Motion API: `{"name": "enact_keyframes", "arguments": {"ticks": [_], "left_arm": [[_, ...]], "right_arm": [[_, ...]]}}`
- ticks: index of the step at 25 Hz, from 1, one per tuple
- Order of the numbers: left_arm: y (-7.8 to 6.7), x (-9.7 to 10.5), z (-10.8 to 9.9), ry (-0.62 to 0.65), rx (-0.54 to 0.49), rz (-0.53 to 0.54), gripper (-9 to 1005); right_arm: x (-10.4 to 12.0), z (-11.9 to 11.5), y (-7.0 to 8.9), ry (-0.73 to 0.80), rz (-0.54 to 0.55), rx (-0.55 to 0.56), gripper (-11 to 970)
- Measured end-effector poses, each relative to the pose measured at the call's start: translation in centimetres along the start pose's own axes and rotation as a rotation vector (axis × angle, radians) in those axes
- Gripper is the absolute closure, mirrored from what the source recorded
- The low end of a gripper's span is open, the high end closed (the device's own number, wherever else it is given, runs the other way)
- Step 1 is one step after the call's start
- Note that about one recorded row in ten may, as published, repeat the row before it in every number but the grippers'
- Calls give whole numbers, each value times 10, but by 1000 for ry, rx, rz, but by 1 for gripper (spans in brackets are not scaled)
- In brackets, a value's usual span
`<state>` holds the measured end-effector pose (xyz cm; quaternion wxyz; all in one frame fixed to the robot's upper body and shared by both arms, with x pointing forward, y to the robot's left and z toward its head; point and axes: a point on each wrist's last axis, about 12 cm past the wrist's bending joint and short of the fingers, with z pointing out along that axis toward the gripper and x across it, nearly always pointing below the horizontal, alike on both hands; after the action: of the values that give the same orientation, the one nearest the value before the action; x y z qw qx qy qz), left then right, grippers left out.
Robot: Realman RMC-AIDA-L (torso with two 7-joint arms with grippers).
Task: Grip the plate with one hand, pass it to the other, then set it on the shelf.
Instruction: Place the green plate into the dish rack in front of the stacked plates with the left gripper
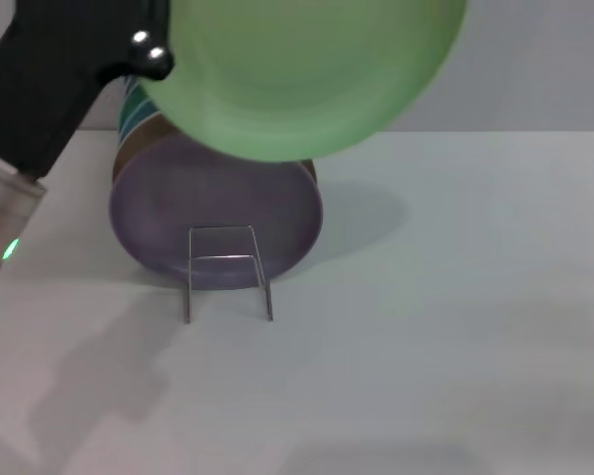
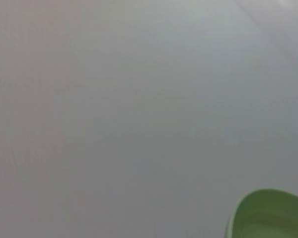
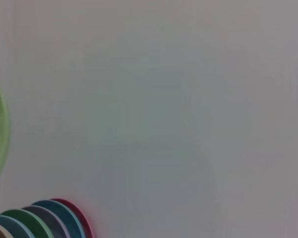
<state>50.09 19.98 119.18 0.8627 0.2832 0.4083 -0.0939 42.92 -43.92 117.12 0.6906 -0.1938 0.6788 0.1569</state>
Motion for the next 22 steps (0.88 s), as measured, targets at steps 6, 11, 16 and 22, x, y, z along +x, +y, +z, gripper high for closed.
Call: {"name": "enact_keyframes", "arguments": {"ticks": [6, 11, 16, 22], "left_arm": [[5, 26, -13, -39, -5, -28, 941], [0, 43, -13, -8, 12, -19, 937], [-2, 55, -19, -6, 23, 6, 933], [4, 66, -29, -38, 41, 14, 927]], "right_arm": [[0, 2, 1, -1, 20, -11, 264], [0, 2, 2, -1, 28, -16, 265], [0, 2, 2, 0, 29, -18, 265], [0, 3, 2, -1, 30, -25, 264]]}}
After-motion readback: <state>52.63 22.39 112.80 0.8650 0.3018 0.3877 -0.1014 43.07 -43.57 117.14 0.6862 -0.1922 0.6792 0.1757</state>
